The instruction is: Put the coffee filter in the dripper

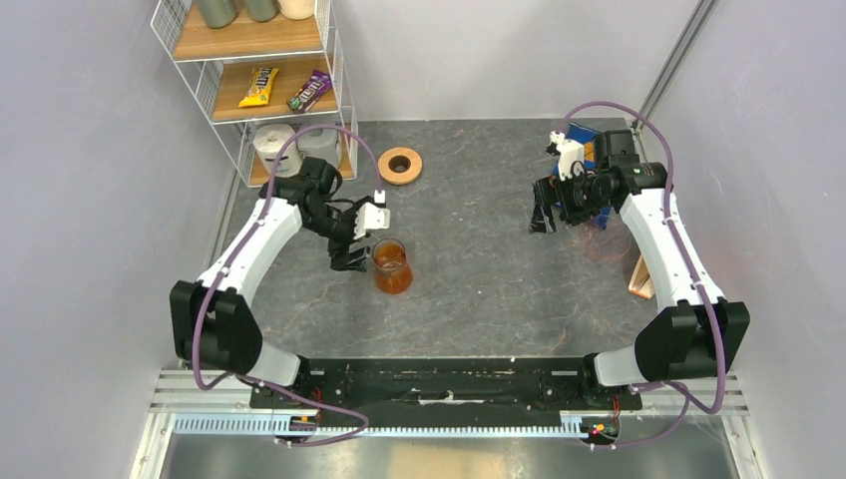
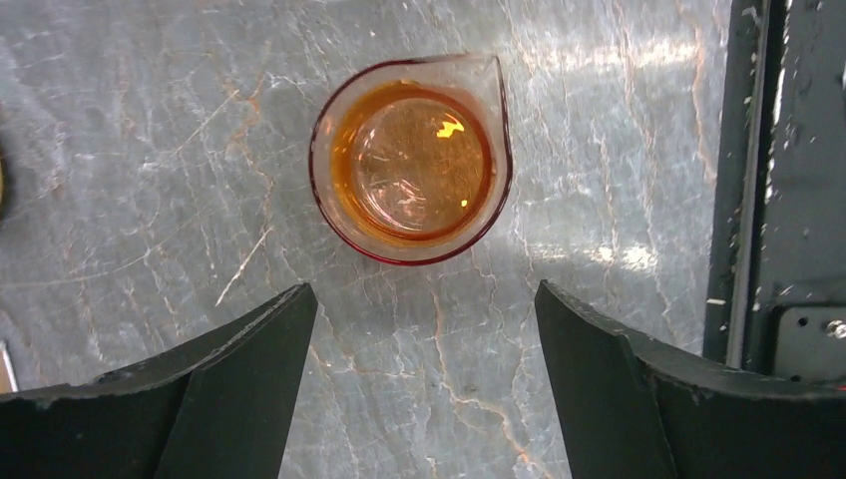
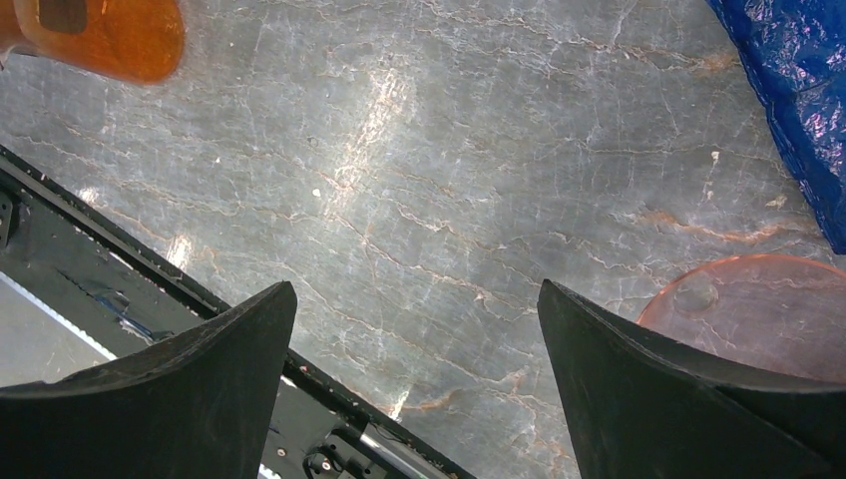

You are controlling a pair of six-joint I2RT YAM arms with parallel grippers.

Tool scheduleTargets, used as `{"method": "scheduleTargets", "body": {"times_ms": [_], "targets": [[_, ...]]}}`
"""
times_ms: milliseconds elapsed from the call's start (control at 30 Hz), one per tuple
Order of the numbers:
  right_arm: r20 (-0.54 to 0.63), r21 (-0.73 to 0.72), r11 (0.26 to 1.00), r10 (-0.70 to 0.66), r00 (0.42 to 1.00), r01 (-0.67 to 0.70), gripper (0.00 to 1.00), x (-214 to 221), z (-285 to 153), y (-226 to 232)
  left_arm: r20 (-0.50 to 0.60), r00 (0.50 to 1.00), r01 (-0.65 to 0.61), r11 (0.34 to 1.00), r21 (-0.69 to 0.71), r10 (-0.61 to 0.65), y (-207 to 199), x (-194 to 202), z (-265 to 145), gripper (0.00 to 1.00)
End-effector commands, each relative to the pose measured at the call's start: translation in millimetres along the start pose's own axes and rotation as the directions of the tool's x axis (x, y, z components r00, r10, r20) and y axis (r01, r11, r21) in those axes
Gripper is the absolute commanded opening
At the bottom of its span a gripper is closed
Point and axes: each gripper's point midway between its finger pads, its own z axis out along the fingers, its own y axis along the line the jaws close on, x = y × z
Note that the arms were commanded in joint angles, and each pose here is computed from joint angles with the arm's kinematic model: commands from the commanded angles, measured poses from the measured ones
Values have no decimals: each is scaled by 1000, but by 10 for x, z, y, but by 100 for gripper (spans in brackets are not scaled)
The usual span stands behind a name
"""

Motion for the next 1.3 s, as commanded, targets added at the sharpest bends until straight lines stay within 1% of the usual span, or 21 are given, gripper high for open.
{"method": "scheduleTargets", "body": {"times_ms": [0, 100, 200, 333, 467, 633, 733, 867, 1000, 1100, 1267], "targets": [[15, -11, 1000, -19, 1000, 19, 99, 1, -54, 41, 13, 982, -187, 981, 51, 187, 69, 101, 156, 85], [10, -5, 1000, -20, 1000, 20, 99, 32, -73, 46, 31, 966, -257, 965, 45, 255, 133, 158, 263, 79], [3, -2, 1000, -23, 1000, 23, 99, 70, -88, 54, 52, 961, -271, 962, -5, 271, 258, 150, 352, 72], [-5, 6, 1000, -26, 1000, 26, 99, 107, -98, 48, 74, 969, -232, 972, -47, 235, 328, 138, 422, 62], [-7, 4, 1000, -28, 1000, 28, 99, 110, -92, 45, 100, 977, -184, 982, -48, 188, 228, 53, 476, 59], [-3, 3, 1000, -31, 1000, 31, 99, 77, -69, 30, 114, 988, -102, 993, -55, 107, 46, 9, 551, 57], [0, -1, 1000, -29, 1000, 29, 99, 57, -61, 27, 110, 992, -47, 995, -86, 57, 22, -13, 580, 56], [2, -4, 1000, -28, 1000, 28, 99, 47, -49, 26, 129, 991, 58, 988, -142, -40, 48, -118, 643, 53], [2, -1, 1000, -27, 1000, 27, 99, 47, -46, 20, 153, 978, 175, 963, -203, -145, 114, -266, 734, 49], [4, 5, 1000, -31, 1000, 31, 99, 46, -58, 16, 177, 956, 273, 931, -242, -234, 147, -337, 794, 49], [2, 8, 1000, -30, 1000, 30, 99, 65, -62, 17, 207, 921, 378, 882, -281, -329, 180, -451, 912, 48]]}}
